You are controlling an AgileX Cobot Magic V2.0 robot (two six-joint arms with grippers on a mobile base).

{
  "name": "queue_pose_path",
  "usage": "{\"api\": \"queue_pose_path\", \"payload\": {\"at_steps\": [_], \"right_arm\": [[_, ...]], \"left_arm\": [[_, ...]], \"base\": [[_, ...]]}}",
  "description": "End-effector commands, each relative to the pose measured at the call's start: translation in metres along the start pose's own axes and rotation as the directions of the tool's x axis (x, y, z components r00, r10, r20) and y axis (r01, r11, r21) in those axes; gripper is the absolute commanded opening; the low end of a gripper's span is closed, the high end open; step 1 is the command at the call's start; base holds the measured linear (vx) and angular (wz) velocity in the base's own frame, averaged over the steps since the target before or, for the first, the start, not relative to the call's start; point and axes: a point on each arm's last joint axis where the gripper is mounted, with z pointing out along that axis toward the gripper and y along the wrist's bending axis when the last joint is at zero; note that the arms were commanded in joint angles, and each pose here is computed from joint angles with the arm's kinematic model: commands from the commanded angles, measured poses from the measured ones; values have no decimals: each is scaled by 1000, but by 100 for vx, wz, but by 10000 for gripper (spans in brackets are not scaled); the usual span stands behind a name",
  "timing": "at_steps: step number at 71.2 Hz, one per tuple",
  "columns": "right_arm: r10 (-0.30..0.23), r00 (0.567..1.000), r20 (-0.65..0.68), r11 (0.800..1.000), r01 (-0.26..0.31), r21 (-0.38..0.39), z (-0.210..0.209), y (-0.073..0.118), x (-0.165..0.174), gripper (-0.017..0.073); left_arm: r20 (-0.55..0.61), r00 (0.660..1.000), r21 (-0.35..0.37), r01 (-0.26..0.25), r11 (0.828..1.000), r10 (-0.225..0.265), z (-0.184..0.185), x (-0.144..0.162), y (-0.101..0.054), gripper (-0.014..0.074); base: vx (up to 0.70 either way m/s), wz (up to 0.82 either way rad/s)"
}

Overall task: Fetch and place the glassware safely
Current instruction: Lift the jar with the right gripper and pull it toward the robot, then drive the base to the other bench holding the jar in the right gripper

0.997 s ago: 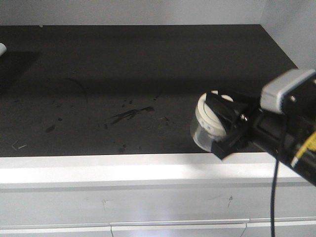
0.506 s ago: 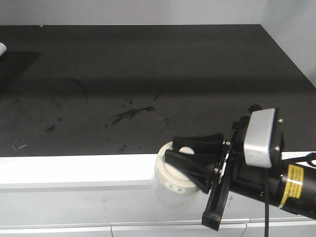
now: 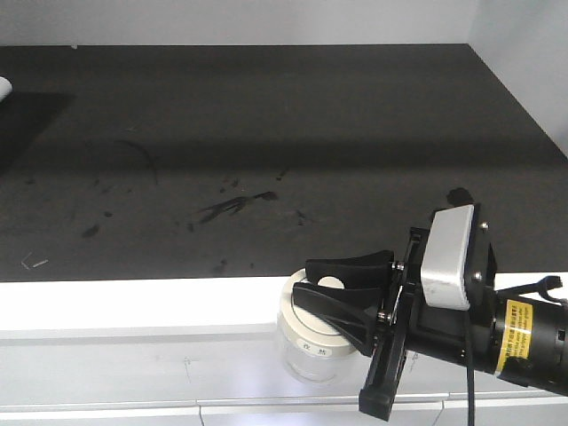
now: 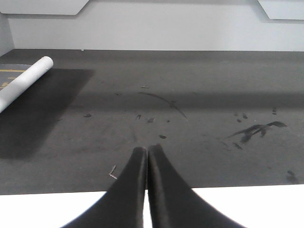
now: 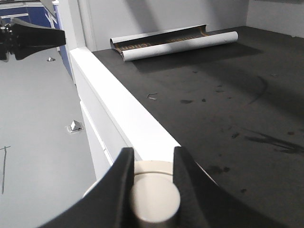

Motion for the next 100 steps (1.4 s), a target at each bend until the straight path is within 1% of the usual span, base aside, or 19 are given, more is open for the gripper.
{"api": "queue_pose_path", "payload": {"at_steps": [1, 24, 40, 73, 100], "right_arm": [[-9, 995, 102, 1000, 11, -18, -1, 1, -19, -1], [-9, 995, 102, 1000, 11, -18, -1, 1, -19, -1], [-8, 995, 102, 1000, 9, -19, -1, 1, -19, -1], [-7, 995, 102, 1000, 9, -19, -1, 1, -19, -1], [-7, 995, 102, 1000, 9, -19, -1, 1, -19, -1]], "left_arm": [[72, 997, 32, 11, 999, -13, 0, -13, -4, -7], [72, 997, 32, 11, 999, -13, 0, -13, -4, -7], [72, 997, 32, 11, 999, -13, 0, -13, -4, -7], [72, 997, 32, 11, 999, -13, 0, -13, -4, -7], [72, 997, 32, 11, 999, -13, 0, -13, -4, -7]], "base": [[0, 0], [-1, 3], [-5, 27], [-7, 47], [-8, 70]]}}
